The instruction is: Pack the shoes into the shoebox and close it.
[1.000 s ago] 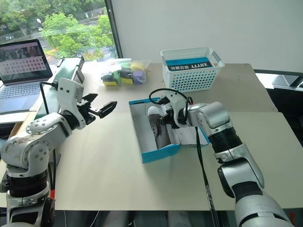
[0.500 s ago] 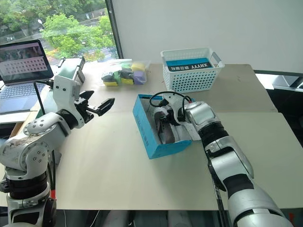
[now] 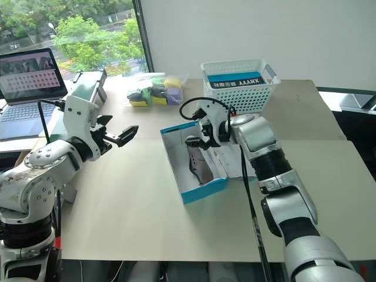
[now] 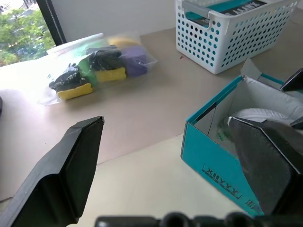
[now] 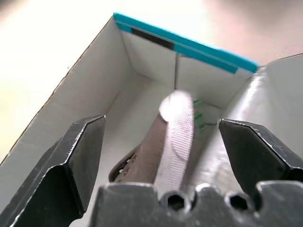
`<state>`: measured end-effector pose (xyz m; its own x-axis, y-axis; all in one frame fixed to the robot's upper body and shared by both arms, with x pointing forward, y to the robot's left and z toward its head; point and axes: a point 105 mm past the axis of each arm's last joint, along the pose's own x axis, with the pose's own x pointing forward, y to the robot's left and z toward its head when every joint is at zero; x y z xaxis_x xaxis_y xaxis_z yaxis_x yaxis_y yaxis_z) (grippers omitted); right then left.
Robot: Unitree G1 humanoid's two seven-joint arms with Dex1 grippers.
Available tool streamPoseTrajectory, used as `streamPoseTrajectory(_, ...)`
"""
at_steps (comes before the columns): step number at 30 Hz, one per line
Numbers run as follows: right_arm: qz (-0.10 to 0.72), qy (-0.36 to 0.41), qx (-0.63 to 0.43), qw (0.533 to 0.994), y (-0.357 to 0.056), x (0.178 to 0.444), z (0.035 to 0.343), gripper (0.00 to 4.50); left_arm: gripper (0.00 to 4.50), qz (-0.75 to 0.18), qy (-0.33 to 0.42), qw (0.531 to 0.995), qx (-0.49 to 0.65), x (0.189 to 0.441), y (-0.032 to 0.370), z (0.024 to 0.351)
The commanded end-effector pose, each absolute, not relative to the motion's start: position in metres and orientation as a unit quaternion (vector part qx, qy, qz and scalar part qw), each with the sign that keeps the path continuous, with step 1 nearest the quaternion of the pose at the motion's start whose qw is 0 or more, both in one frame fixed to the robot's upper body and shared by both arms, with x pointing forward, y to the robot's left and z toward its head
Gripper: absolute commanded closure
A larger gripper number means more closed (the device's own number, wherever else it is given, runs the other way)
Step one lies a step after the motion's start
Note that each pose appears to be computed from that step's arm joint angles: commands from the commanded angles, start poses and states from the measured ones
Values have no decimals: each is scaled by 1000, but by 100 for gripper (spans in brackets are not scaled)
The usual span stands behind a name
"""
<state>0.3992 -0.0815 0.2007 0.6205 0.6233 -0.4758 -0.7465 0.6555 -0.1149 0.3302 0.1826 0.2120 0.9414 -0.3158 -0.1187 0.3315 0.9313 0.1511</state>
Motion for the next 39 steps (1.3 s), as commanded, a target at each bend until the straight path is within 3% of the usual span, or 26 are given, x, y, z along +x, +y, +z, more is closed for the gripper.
streamPoseTrajectory(1,424,143,-152,882,-77,387,243,4,0,-138,35,986,83,329,195,217)
streamPoseTrajectory(9,608,38,-94,788,-44,330,277,4,0,99,40,994,16,324,291,212)
streamPoseTrajectory(17,687,-13,-20,726,-11,296,275,4,0,172,23,985,21,302,334,209)
streamPoseTrajectory(26,694,-14,14,720,9,291,267,4,0,228,43,972,29,281,368,179)
streamPoseTrajectory(36,654,-12,-2,757,25,305,241,4,0,240,15,970,37,282,373,175)
streamPoseTrajectory(39,627,-22,37,778,28,317,236,4,0,257,15,965,57,277,384,167)
